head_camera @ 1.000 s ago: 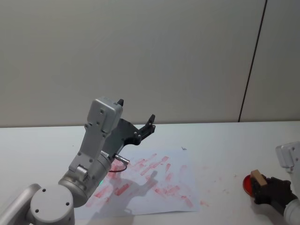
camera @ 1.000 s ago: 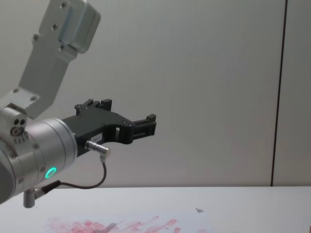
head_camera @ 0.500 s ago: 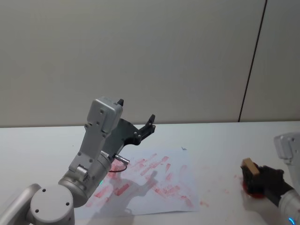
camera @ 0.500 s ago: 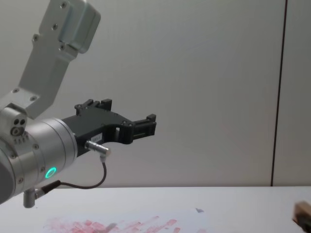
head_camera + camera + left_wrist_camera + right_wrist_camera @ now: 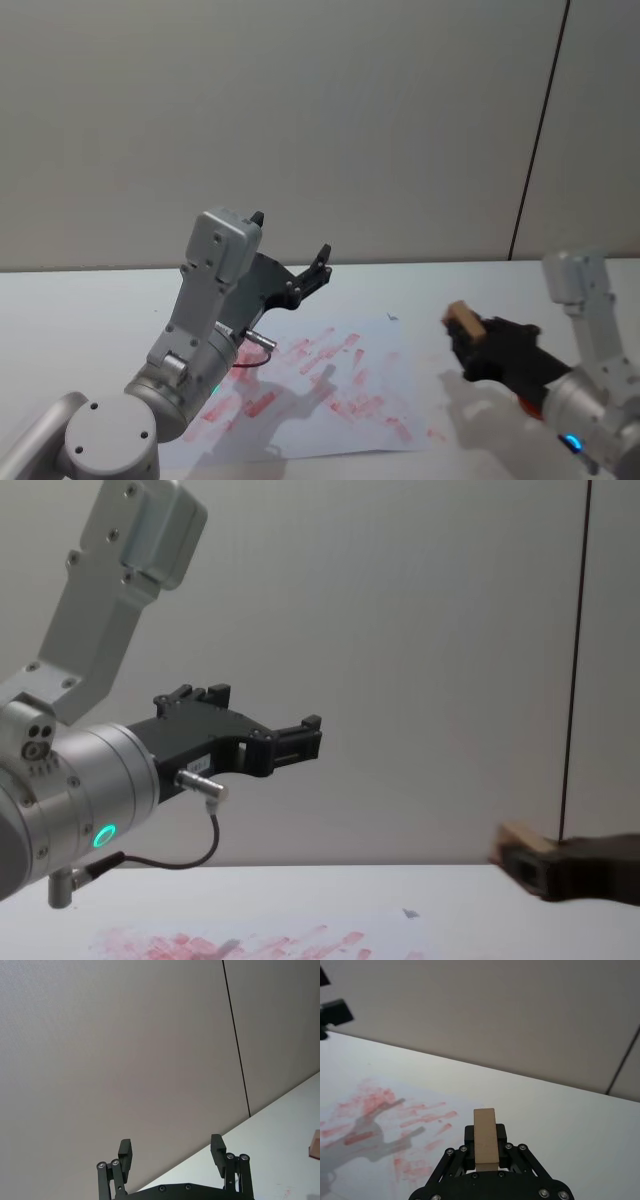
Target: Use the one hand to pick up the stamp and affix it onto the A4 paper.
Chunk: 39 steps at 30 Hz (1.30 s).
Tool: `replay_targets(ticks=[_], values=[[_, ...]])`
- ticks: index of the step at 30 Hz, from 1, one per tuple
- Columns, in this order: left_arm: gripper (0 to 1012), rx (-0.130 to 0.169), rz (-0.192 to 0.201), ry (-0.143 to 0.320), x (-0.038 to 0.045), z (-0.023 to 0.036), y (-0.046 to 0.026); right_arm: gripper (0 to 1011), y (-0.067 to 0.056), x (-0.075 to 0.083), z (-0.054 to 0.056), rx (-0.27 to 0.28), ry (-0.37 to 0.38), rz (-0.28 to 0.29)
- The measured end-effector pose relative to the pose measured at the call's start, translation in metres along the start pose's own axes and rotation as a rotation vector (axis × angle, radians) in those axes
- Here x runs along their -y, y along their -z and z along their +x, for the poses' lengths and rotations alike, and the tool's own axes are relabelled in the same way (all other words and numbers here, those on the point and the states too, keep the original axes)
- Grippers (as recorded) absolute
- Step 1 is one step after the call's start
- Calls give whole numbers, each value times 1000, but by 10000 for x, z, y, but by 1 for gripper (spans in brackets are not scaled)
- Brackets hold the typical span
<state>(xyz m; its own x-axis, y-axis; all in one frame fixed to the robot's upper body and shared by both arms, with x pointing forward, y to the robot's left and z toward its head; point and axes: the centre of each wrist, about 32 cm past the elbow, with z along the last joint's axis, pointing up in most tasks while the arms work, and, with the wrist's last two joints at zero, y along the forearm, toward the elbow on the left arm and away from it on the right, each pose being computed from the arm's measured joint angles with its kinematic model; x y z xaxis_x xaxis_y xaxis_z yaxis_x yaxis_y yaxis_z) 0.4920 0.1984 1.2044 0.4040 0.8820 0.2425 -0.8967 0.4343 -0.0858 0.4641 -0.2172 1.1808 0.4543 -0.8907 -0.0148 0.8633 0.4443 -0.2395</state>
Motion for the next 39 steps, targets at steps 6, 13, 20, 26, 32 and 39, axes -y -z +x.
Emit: replay_targets(ticks=[6, 13, 20, 26, 32, 39], values=[[1001, 0, 0, 0, 0, 0, 0, 221, -86, -140, -148, -21, -90, -7], [1001, 0, 0, 0, 0, 0, 0, 221, -99, -330, -315, -32, -172, -71], [1001, 0, 0, 0, 0, 0, 0, 221, -39, -548, -482, -25, -228, -160], [1002, 0, 0, 0, 0, 0, 0, 221, 27, -651, -567, -14, -242, -217], [1001, 0, 0, 0, 0, 0, 0, 221, 118, -713, -603, 8, -236, -274], [1002, 0, 0, 0, 0, 0, 0, 220, 173, -731, -601, 26, -226, -298]])
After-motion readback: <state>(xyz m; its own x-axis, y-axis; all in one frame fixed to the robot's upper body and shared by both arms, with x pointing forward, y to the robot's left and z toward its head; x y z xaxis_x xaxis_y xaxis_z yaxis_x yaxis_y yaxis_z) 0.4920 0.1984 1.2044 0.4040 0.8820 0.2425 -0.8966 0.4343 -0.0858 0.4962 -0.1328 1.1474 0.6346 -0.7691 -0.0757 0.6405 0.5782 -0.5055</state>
